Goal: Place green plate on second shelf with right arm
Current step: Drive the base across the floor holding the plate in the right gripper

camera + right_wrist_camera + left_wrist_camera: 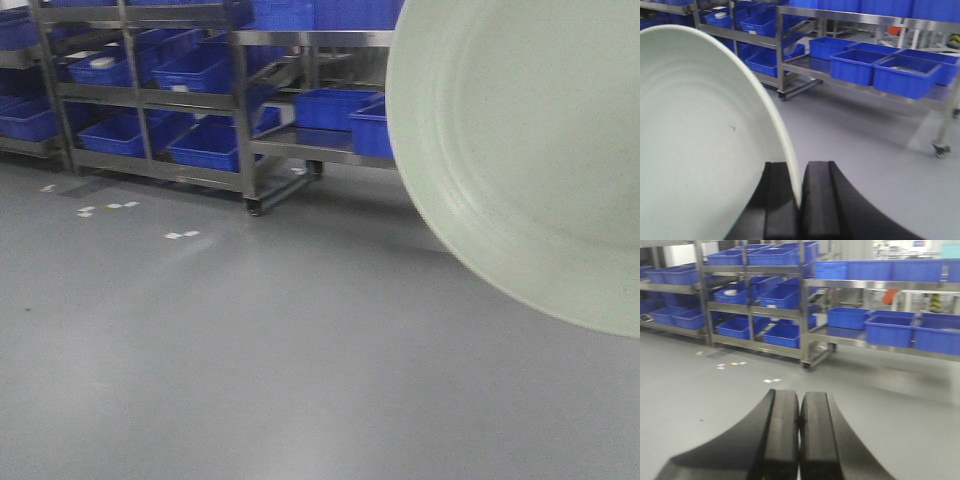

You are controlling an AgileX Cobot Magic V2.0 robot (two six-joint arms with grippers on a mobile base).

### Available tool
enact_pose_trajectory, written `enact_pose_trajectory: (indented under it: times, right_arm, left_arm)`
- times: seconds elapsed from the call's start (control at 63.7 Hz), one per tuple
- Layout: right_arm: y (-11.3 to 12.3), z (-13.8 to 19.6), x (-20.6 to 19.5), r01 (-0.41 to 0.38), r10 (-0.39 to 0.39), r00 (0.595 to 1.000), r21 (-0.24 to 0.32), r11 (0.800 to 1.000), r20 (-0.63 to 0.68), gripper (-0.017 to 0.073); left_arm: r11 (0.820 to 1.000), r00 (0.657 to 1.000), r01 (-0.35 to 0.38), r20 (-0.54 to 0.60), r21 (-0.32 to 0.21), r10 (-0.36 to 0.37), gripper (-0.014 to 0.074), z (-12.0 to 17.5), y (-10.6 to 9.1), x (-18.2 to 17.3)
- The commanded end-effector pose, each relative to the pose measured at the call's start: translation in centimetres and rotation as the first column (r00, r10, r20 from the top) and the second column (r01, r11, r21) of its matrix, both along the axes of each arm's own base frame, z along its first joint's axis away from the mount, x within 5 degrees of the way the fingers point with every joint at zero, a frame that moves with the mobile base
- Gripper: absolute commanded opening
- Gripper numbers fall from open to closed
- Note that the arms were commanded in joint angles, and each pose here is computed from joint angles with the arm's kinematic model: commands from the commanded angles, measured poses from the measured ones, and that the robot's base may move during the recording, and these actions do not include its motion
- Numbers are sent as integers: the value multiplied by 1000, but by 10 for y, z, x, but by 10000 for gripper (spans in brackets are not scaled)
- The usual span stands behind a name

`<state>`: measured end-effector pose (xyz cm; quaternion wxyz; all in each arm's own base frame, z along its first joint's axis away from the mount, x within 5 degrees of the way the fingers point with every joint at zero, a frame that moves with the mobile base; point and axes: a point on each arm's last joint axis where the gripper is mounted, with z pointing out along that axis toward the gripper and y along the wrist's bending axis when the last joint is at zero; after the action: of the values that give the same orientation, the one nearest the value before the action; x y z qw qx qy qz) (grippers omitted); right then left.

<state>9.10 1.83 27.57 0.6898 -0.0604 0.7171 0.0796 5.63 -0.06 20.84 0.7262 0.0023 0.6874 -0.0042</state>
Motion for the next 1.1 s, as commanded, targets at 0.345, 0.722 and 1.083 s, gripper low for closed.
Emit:
enact_pose_trajectory:
  times: [0.345,0.722,1.083]
  right_arm:
    - [2,21,0,-23,19,990,30,999,137,55]
    - [2,21,0,-23,19,990,30,999,137,55]
    - [2,21,0,-23,18,990,29,999,136,55]
  left_arm:
    - [1000,998,-2,66,-6,2,130,-4,0,0]
    - [1000,998,-2,66,-6,2,130,-4,0,0]
    - [1000,998,-2,66,-6,2,130,-4,0,0]
